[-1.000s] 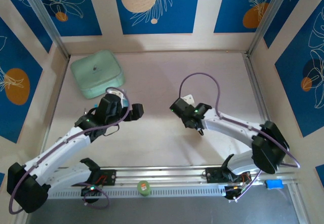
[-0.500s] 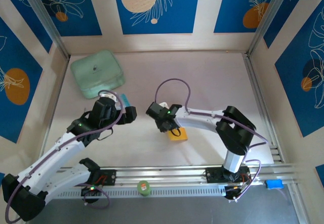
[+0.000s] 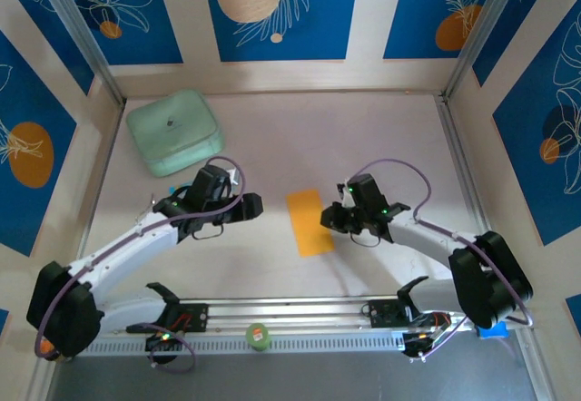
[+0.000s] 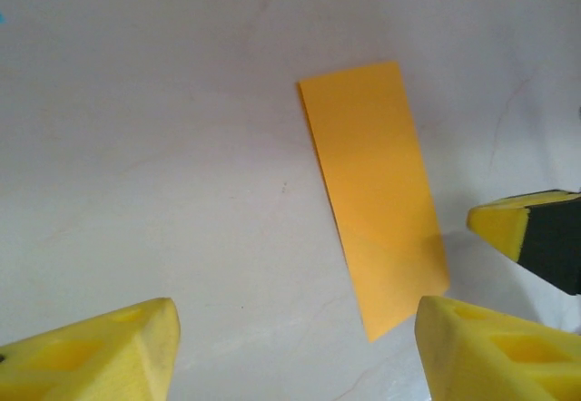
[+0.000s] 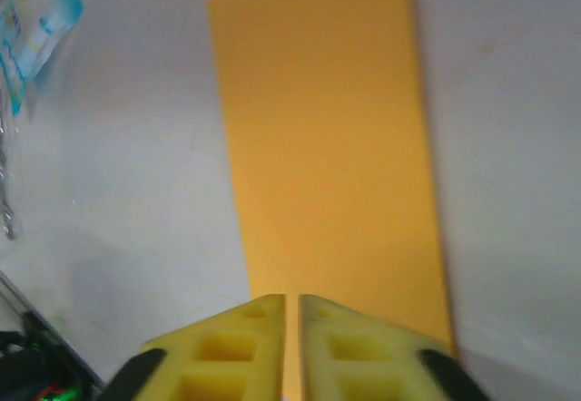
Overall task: Fold a paper plane with a square sheet of paper (pick it up from the middle)
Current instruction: Turn over the paper at the center of the table, then third fold the triangle at the center of the table.
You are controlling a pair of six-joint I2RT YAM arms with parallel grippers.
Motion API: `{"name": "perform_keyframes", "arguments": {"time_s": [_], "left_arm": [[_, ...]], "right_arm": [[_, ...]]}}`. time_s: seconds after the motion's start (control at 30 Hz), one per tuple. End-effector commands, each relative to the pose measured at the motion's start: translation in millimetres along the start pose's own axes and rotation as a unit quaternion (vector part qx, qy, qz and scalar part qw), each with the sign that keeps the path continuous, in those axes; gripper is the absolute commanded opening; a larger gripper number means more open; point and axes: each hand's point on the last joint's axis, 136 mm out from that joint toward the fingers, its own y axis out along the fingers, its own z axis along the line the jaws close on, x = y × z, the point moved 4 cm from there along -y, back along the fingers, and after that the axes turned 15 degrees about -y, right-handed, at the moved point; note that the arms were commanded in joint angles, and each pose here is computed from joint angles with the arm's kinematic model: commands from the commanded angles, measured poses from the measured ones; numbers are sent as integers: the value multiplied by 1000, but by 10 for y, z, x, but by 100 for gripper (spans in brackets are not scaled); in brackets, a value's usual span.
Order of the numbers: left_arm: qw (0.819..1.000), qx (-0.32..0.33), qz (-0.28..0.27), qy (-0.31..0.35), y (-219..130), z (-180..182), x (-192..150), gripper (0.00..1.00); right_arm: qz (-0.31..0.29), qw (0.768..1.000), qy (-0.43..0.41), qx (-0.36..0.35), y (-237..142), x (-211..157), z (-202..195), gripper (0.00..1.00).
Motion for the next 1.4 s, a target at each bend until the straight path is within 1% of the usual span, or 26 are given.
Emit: {"name": "perform_keyframes", "arguments": {"time_s": [0.0, 0.07, 0.23, 0.4, 0.5, 0.67, 0.73, 0.93, 1.03, 1.17, 1.23, 1.37], "left_arm": [[998, -46, 20, -29, 78, -153, -4, 69], [998, -44, 17, -36, 109, -158, 7, 69], [998, -50, 10, -39, 147, -176, 16, 75], [997, -62, 20, -44, 236, -202, -8, 74], [996, -72, 38, -45, 316, -236, -34, 72], [995, -70, 58, -48, 440, -245, -68, 70], [994, -72, 69, -50, 502, -250, -90, 70], [989, -77, 116, -51, 740, -311, -218, 68], [986, -70, 139, -56, 882, -308, -293, 64], [983, -64, 163, -54, 1031, -346, -388, 61], [981, -54, 176, -57, 1097, -338, -426, 57], [979, -39, 192, -62, 1209, -309, -510, 53]], "right_arm": [[-15, 998, 3, 66, -45, 27, 83, 6], [-14, 998, 5, 68, -24, 6, 49, 6], [-12, 999, 13, 46, 44, -39, -80, 5], [-21, 999, 17, 44, 128, -21, -142, 4], [-23, 998, 15, 50, 200, -21, -129, 3], [-7, 999, 17, 44, 311, -78, -175, 1], [2, 999, 29, 28, 345, -135, -247, 0], [33, 995, 95, 5, 400, -399, -413, 0], [50, 992, 113, 1, 425, -500, -433, 0], [53, 991, 125, -5, 430, -541, -446, 0], [54, 990, 127, -7, 427, -534, -441, 0], [59, 990, 129, -14, 428, -536, -439, 0]]}}
